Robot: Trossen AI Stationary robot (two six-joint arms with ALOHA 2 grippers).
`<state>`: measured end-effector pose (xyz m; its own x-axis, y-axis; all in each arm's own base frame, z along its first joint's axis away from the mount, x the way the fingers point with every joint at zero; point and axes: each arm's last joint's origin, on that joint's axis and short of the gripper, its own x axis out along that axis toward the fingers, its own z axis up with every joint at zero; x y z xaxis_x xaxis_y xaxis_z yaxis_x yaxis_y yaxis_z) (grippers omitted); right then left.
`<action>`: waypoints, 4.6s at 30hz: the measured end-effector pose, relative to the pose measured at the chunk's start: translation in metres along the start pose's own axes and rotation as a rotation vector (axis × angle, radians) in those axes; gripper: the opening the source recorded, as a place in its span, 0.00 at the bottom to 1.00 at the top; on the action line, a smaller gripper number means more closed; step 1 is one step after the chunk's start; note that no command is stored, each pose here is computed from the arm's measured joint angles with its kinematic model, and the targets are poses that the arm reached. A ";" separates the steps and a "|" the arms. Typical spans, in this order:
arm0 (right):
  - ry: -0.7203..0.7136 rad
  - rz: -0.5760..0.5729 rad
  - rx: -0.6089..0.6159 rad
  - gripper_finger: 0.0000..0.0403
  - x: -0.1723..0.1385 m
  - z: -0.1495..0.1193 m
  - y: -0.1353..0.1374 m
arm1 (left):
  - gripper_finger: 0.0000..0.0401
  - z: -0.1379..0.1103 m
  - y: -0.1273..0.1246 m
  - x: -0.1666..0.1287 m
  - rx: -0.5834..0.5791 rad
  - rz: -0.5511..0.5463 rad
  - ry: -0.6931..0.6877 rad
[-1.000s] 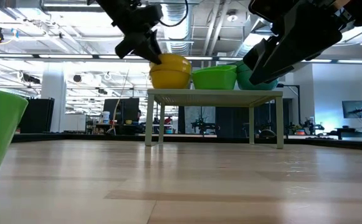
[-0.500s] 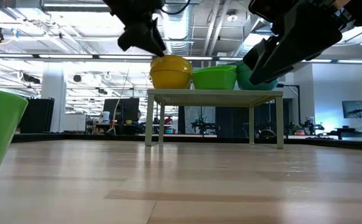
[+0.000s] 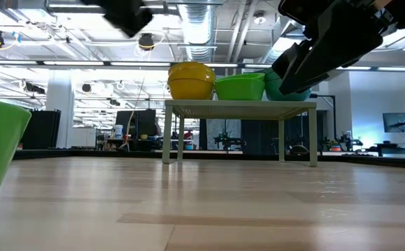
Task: Pick & Place Mini bowls
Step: Stack the green bowl on the green bowl on the shelf
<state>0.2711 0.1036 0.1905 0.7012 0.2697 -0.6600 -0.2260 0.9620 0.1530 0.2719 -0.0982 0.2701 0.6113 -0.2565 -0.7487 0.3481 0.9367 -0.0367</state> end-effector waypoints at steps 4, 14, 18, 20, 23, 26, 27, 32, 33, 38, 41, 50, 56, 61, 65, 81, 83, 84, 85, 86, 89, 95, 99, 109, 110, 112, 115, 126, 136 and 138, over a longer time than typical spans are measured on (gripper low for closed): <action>-0.009 0.001 0.000 0.34 0.000 0.001 0.000 | 0.37 -0.033 -0.029 0.021 -0.111 -0.059 0.102; -0.064 0.012 0.000 0.34 0.000 0.006 0.001 | 0.38 -0.078 -0.061 0.051 -0.398 -0.144 0.022; -0.089 0.017 0.000 0.34 0.000 0.009 0.001 | 0.37 -0.082 -0.068 0.061 -0.484 -0.204 -0.062; -0.088 0.016 0.000 0.34 0.000 0.008 0.001 | 0.37 -0.087 -0.071 0.068 -0.486 -0.205 -0.053; -0.088 0.016 0.000 0.35 0.000 0.008 0.001 | 0.37 -0.095 -0.077 0.084 -0.492 -0.197 -0.014; -0.088 0.016 0.000 0.35 0.000 0.008 0.001 | 0.37 -0.102 -0.081 0.099 -0.484 -0.194 0.008; -0.088 0.016 0.000 0.35 0.000 0.008 0.001 | 0.37 -0.105 -0.081 0.102 -0.482 -0.189 0.020; -0.089 0.016 -0.002 0.34 0.000 0.009 0.001 | 0.33 -0.110 -0.082 0.110 -0.441 -0.177 0.046; -0.089 0.016 -0.002 0.34 0.000 0.009 0.001 | 0.30 -0.110 -0.082 0.110 -0.422 -0.179 0.040; -0.180 0.025 -0.053 0.34 -0.002 0.017 0.002 | 0.12 -0.099 -0.074 0.100 -0.388 -0.166 -0.028; -0.295 0.023 -0.168 0.33 -0.004 0.028 0.002 | 0.03 -0.089 -0.064 0.090 -0.414 -0.114 -0.106; -0.466 0.042 -0.289 0.31 -0.010 0.041 0.014 | 0.02 -0.066 -0.036 0.059 -0.422 -0.052 -0.268; -0.501 0.010 -0.537 0.30 0.004 0.047 0.025 | 0.02 -0.064 -0.003 0.060 -0.516 0.064 -0.299; -0.398 -0.013 -0.602 0.30 0.023 0.057 0.022 | 0.03 -0.064 0.020 0.059 -0.556 0.123 -0.311; -0.254 -0.023 -0.595 0.30 0.035 0.070 0.016 | 0.03 -0.065 0.027 0.059 -0.570 0.141 -0.309; 0.161 -0.025 -0.531 0.30 0.064 0.105 -0.002 | 0.03 -0.067 0.036 0.058 -0.551 0.175 -0.299; 0.158 -0.024 -0.542 0.28 0.063 0.106 -0.003 | 0.03 -0.067 0.036 0.058 -0.526 0.176 -0.296; 0.155 -0.023 -0.554 0.26 0.063 0.107 -0.003 | 0.05 -0.066 0.036 0.058 -0.513 0.174 -0.295; 0.158 -0.024 -0.560 0.24 0.063 0.107 -0.004 | 0.06 -0.066 0.036 0.058 -0.507 0.173 -0.296; 0.162 -0.023 -0.562 0.20 0.063 0.107 -0.005 | 0.07 -0.066 0.036 0.058 -0.507 0.173 -0.297; 0.168 -0.016 -0.562 0.08 0.063 0.106 -0.006 | 0.11 -0.066 0.036 0.058 -0.506 0.180 -0.300; 0.181 0.014 -0.445 0.04 0.063 0.104 -0.006 | 0.18 -0.065 0.037 0.058 -0.508 0.179 -0.310; 0.205 0.015 -0.370 0.01 0.062 0.101 0.001 | 0.21 -0.065 0.038 0.057 -0.487 0.205 -0.317; 0.258 -0.123 -0.212 0.01 0.061 0.090 0.023 | 0.22 -0.058 0.038 0.044 -0.395 0.268 -0.382; 0.254 -0.138 -0.214 0.01 0.060 0.090 0.026 | 0.22 -0.057 0.038 0.040 -0.393 0.267 -0.396; 0.242 -0.170 -0.222 0.01 0.060 0.089 0.032 | 0.22 -0.054 0.037 0.035 -0.393 0.263 -0.420; 0.223 -0.258 -0.201 0.01 0.058 0.088 0.040 | 0.22 -0.053 0.036 0.026 -0.393 0.258 -0.450; 0.161 -0.683 -0.284 0.01 -0.024 0.135 0.052 | 0.22 -0.067 0.034 0.018 -0.394 0.260 -0.458; 0.248 -0.960 -0.216 0.00 -0.062 0.156 -0.026 | 0.22 -0.068 0.034 0.020 -0.394 0.260 -0.453; 0.271 -0.968 -0.176 0.00 -0.062 0.156 -0.043 | 0.22 -0.068 0.034 0.020 -0.397 0.259 -0.453</action>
<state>0.3429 0.0522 0.3398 0.4642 -0.6599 -0.5908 0.2454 0.7367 -0.6301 0.2478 -0.0552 0.2091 0.9093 -0.0042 -0.4162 -0.0866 0.9761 -0.1991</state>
